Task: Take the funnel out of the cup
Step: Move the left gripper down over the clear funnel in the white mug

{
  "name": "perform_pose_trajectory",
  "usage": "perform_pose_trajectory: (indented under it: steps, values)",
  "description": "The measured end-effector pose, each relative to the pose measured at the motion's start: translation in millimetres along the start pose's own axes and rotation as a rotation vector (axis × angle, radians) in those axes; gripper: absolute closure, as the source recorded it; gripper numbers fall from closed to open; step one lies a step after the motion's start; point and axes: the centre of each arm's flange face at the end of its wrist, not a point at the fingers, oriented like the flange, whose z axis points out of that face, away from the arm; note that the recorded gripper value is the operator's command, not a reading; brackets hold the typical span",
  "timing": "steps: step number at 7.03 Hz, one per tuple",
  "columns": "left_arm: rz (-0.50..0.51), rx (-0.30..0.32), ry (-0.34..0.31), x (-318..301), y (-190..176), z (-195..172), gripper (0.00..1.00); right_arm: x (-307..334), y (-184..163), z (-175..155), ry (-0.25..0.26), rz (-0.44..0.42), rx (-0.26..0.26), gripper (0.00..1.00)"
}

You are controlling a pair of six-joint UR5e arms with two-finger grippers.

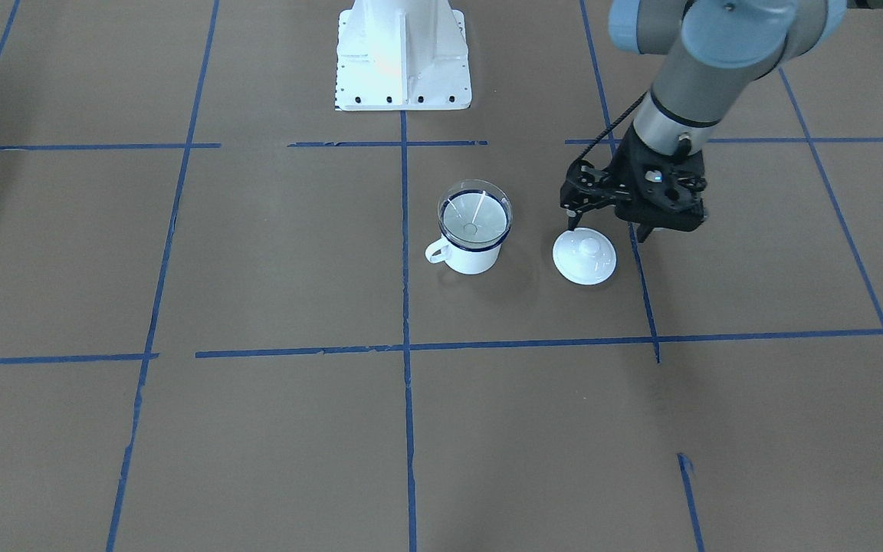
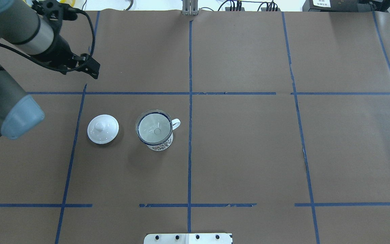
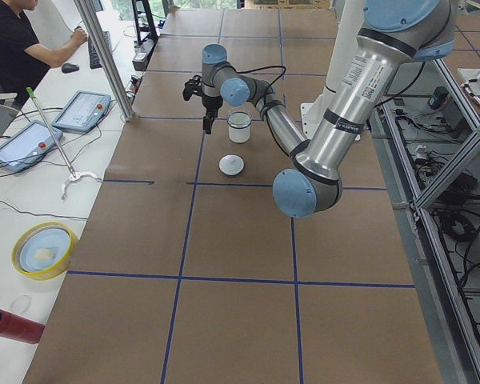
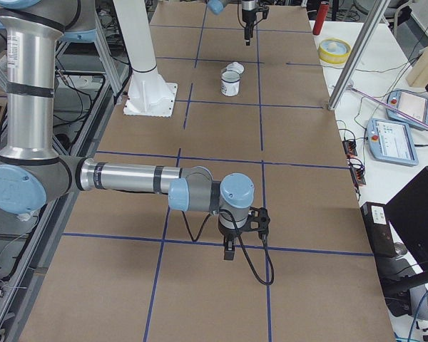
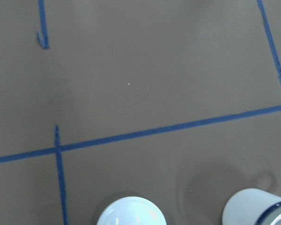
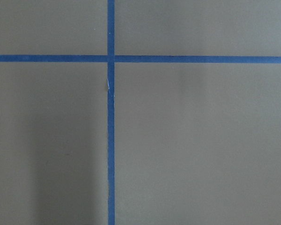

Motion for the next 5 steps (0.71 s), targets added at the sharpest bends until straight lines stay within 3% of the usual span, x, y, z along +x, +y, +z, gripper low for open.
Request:
perform_pose_trajectory:
  steps: [1,2,4,5]
  values:
    - [-0.021,-0.030,0.008,33,19,21,0.00,0,0,0,0.000,0.000,0.000,0.00]
    - [-0.039,-0.054,0.002,58,36,42,0.10,0,0,0,0.000,0.000,0.000,0.00]
    - [-0.047,-0.073,-0.017,75,49,70,0.46,0,0,0,0.000,0.000,-0.001,0.00]
    - [-0.045,-0.078,-0.018,79,51,74,0.58,0,0,0,0.000,0.000,0.000,0.00]
